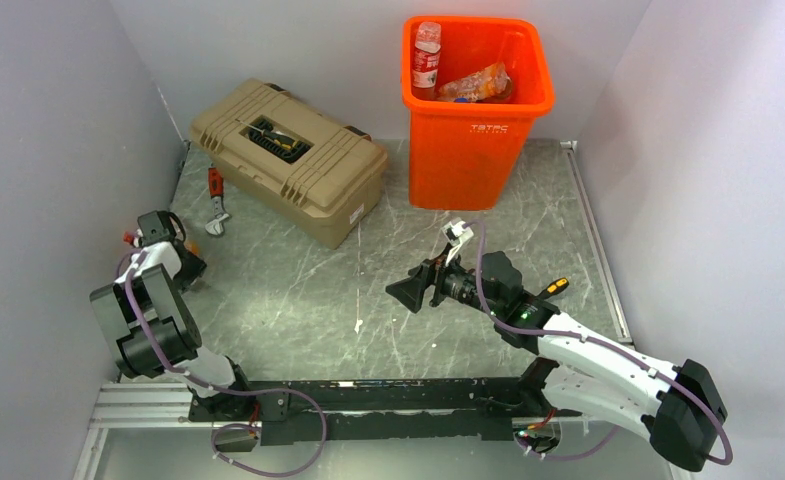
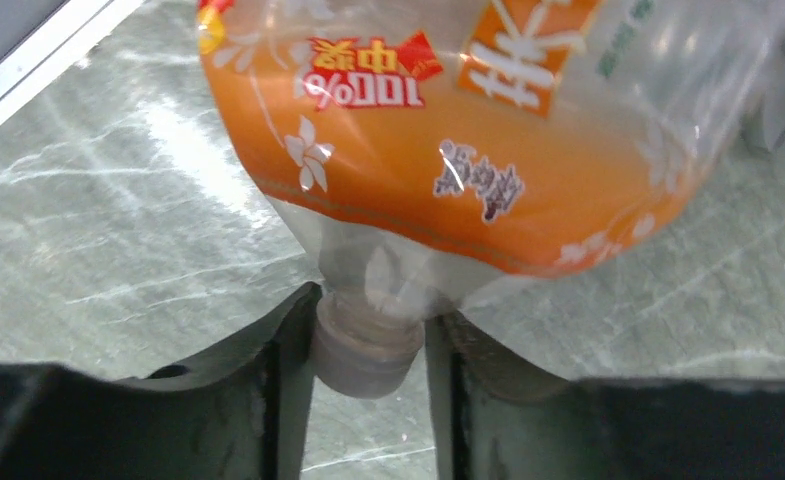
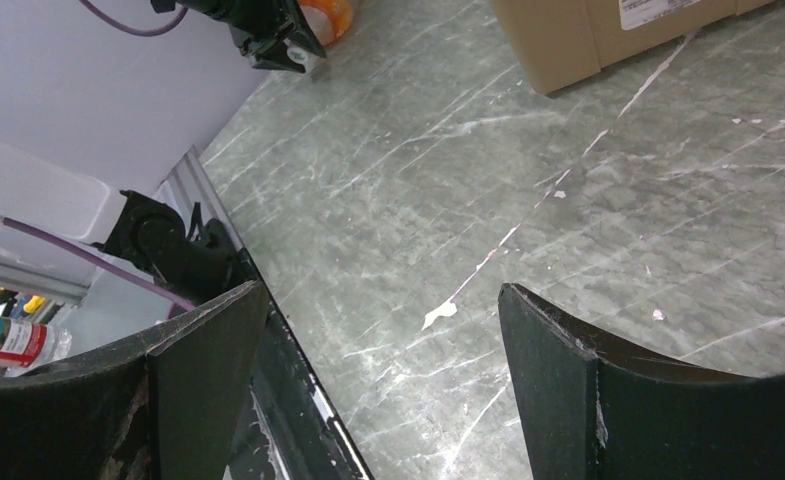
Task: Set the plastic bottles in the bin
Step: Pick up the plastic bottle from the corner of the board.
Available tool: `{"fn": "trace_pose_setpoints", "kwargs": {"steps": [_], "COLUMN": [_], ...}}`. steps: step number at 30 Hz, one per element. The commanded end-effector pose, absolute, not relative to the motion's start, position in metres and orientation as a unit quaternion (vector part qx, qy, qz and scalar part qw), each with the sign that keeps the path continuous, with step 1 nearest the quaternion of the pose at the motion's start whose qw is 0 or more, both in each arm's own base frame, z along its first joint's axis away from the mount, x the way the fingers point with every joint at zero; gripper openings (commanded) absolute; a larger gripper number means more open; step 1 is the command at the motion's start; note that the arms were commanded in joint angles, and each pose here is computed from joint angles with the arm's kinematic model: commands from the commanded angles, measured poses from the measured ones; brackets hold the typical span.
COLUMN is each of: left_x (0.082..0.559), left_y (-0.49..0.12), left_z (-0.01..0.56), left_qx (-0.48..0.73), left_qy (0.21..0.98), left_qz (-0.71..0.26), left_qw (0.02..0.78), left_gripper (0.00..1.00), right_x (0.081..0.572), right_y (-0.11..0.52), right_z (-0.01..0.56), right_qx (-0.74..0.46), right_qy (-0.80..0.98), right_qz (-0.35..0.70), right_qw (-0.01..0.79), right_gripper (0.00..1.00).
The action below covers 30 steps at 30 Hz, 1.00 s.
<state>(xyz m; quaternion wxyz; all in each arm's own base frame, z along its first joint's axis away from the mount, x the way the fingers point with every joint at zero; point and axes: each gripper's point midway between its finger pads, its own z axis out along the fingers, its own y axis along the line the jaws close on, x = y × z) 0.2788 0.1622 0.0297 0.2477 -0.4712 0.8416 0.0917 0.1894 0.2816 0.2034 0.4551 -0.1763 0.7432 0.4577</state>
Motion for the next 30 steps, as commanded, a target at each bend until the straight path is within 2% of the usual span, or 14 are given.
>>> {"fn": "trace_pose_setpoints", "kwargs": {"steps": [1, 5, 7, 11, 14, 19, 25, 30], "left_x": [0.294, 0.298, 0.299, 0.298, 0.302, 0.308, 0.301, 0.298], "left_y": [0.160, 0.156, 0.152, 0.147, 0.137, 0.119, 0.104, 0.069], "left_z": [0.040, 0.054, 0.060, 0.075, 0.099, 0.154, 0.246, 0.302], "left_qx": [-0.466, -0.459, -0.445, -0.428, -0.407, -0.378, -0.340, -0.250], "left_qy": [0.837, 0.833, 0.837, 0.838, 0.832, 0.809, 0.750, 0.711], "left_qz": [0.064, 0.053, 0.065, 0.091, 0.095, 0.084, 0.060, 0.005], "left_qw": [0.281, 0.303, 0.314, 0.327, 0.364, 0.442, 0.564, 0.658], "left_gripper": [0.36, 0.15, 0.01, 0.00, 0.00, 0.00, 0.00, 0.00], "right_x": [0.192, 0.192, 0.193, 0.193, 0.193, 0.192, 0.194, 0.194], "right_y": [0.282, 0.281, 0.282, 0.281, 0.279, 0.280, 0.277, 0.270], "right_z": [0.220, 0.220, 0.219, 0.222, 0.218, 0.215, 0.218, 0.230], "right_qx": [-0.171, -0.170, -0.169, -0.168, -0.164, -0.165, -0.162, -0.151], "right_qy": [0.725, 0.725, 0.727, 0.725, 0.727, 0.731, 0.734, 0.727], "right_qz": [0.466, 0.465, 0.464, 0.464, 0.462, 0.463, 0.454, 0.452], "right_qw": [0.478, 0.478, 0.477, 0.480, 0.480, 0.473, 0.478, 0.494], "right_gripper": [0.90, 0.90, 0.90, 0.90, 0.90, 0.90, 0.90, 0.89]}}
